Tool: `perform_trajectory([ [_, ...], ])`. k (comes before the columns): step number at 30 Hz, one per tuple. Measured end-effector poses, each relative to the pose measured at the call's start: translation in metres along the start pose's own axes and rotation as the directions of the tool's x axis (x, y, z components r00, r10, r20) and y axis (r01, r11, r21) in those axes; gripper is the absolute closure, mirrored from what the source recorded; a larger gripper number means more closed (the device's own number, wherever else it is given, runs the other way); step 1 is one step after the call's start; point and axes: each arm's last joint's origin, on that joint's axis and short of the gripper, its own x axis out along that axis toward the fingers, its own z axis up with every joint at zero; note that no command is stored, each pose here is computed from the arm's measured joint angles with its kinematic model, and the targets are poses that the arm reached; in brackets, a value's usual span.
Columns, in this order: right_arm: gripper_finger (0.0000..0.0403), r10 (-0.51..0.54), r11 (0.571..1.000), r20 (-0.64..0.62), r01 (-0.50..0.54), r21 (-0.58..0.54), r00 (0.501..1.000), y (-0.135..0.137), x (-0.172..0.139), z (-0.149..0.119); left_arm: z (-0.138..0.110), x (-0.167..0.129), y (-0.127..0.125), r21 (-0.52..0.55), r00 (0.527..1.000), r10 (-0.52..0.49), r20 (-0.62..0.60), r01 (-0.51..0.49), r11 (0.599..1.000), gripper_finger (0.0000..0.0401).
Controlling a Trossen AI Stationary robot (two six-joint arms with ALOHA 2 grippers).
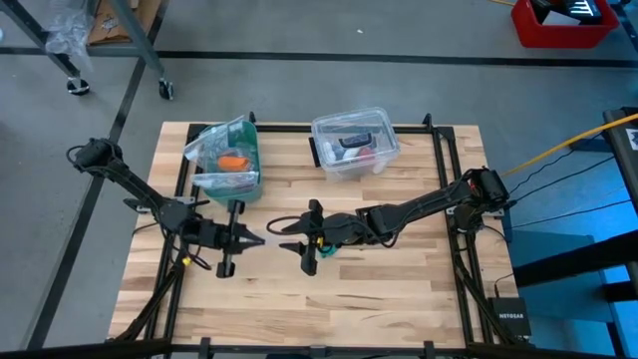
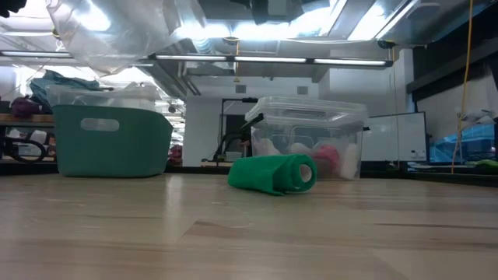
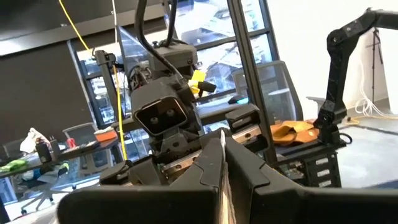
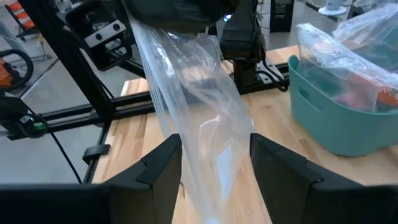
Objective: Roll bandage
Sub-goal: Open the transparent zip bag
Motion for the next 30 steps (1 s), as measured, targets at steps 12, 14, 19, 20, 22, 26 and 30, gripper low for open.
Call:
perform_trajectory([
  [12, 0.0210, 0.005, 1.000, 0.016, -0.005, 0.005, 1.000, 0.001, 0.000, 0.002, 0.006, 0.000, 0.002, 0.021, 0.998, 0.022, 0.054, -0.023, 1.000, 0.0401],
  [14, 0.0210, 0.006, 1.000, 0.016, -0.006, 0.008, 1.000, 0.001, 0.000, 0.002, 0.006, 0.000, 0.002, 0.031, 0.998, 0.021, 0.055, -0.023, 0.999, 0.0401],
  [19, 0.0210, 0.014, 1.000, 0.009, -0.014, 0.016, 1.000, 0.001, 0.005, -0.003, 0.009, 0.000, 0.003, 0.079, 0.996, 0.013, 0.091, -0.020, 0.997, 0.0401],
  [20, 0.0210, 0.014, 1.000, 0.005, -0.014, 0.015, 1.000, 0.001, 0.006, -0.004, 0.009, 0.000, 0.003, 0.084, 0.995, 0.015, 0.097, -0.024, 0.996, 0.0401],
  [22, 0.0210, 0.012, 1.000, -0.008, -0.012, 0.013, 1.000, 0.000, 0.010, -0.009, 0.010, -0.001, 0.004, 0.089, 0.994, 0.014, 0.108, -0.024, 0.996, 0.0401],
  [26, 0.0211, 0.010, 1.000, -0.003, -0.010, 0.013, 1.000, 0.000, 0.016, -0.014, 0.010, 0.000, 0.004, 0.100, 0.994, 0.010, 0.110, -0.021, 0.995, 0.0401],
  [30, 0.0232, 0.009, 1.000, -0.008, -0.009, 0.012, 1.000, 0.000, 0.019, -0.017, 0.010, 0.000, 0.003, 0.105, 0.994, -0.011, 0.112, -0.001, 0.994, 0.0401],
])
